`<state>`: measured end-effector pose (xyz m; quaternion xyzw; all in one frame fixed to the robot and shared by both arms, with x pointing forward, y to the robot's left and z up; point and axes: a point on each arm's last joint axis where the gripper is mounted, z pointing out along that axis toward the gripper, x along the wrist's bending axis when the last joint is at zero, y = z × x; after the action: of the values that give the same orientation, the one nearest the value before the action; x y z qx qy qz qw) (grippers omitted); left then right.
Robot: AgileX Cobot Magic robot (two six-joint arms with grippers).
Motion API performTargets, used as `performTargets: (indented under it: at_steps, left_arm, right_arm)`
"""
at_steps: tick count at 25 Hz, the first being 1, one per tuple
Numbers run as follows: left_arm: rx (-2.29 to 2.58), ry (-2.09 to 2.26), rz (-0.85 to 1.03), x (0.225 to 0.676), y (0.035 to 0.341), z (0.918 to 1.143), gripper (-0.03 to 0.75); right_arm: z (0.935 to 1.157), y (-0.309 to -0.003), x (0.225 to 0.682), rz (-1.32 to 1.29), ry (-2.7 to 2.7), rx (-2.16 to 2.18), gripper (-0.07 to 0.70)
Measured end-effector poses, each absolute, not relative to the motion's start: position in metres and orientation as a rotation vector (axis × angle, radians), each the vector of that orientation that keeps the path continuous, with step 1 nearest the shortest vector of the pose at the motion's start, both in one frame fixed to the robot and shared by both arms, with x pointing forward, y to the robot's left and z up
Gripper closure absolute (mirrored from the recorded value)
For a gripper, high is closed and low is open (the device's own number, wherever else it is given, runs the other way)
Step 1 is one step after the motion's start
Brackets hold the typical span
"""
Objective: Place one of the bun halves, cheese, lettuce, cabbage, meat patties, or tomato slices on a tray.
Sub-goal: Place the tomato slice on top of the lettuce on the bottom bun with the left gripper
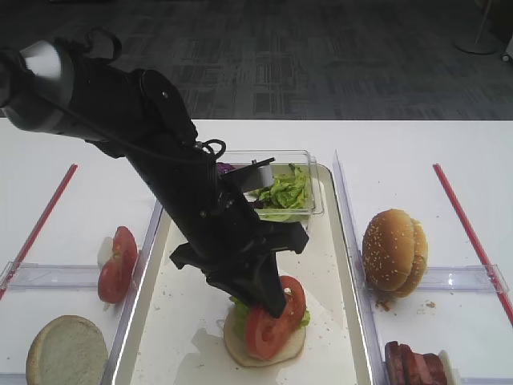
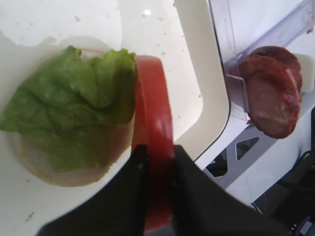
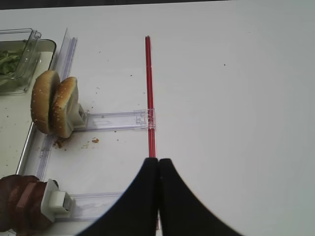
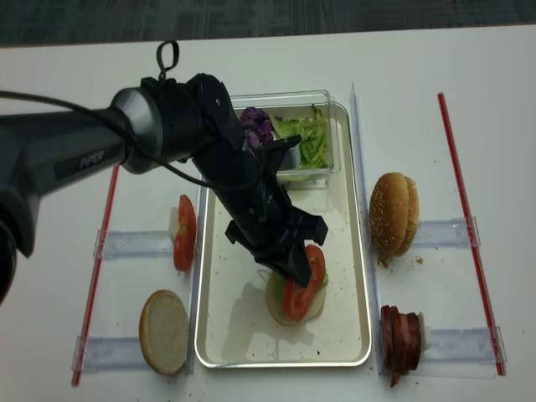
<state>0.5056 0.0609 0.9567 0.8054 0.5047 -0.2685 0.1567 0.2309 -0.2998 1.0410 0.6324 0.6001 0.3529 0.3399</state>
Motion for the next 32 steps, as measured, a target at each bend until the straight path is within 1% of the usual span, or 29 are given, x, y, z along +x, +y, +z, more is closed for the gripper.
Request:
performTargets:
  at_steps: [3, 6, 12, 14, 16, 19, 32]
  left_arm:
    - [2.305, 1.445, -0.768, 0.5056, 0.0609, 0.9567, 0.577]
    - [2.302, 1.458, -0.768, 0.5059, 0.0614, 0.9566, 0.487]
    - [2.344, 1.534, -0.717, 0.5068, 0.067, 0.9531, 0.172]
    - [2.356, 1.557, -0.699, 0.5071, 0.0688, 0.9521, 0.118]
    - [2.369, 1.561, -0.685, 0.5074, 0.0699, 0.9514, 0.095]
    - [2.366, 1.573, -0.674, 0.508, 0.0702, 0.9511, 0.085]
    - [2.36, 1.576, -0.666, 0.5087, 0.0701, 0.951, 0.083]
  right_arm:
    - [1.041, -0.2998, 0.2309, 0.919, 1.562, 1.646, 0.595]
    - [1.041, -0.2998, 0.2309, 0.919, 1.562, 1.646, 0.595]
    - [1.041, -0.2998, 0.2309, 0.919, 1.562, 1.646, 0.595]
    - [1.041, -0.2998, 0.2309, 0.919, 1.562, 1.646, 0.595]
    - [1.041, -0.2998, 0.2309, 0.919, 1.562, 1.646, 0.595]
    - [1.041, -0.2998, 0.2309, 0.919, 1.562, 1.646, 0.595]
    - [1.041, -0.2998, 0.2309, 0.919, 1.562, 1.646, 0.595]
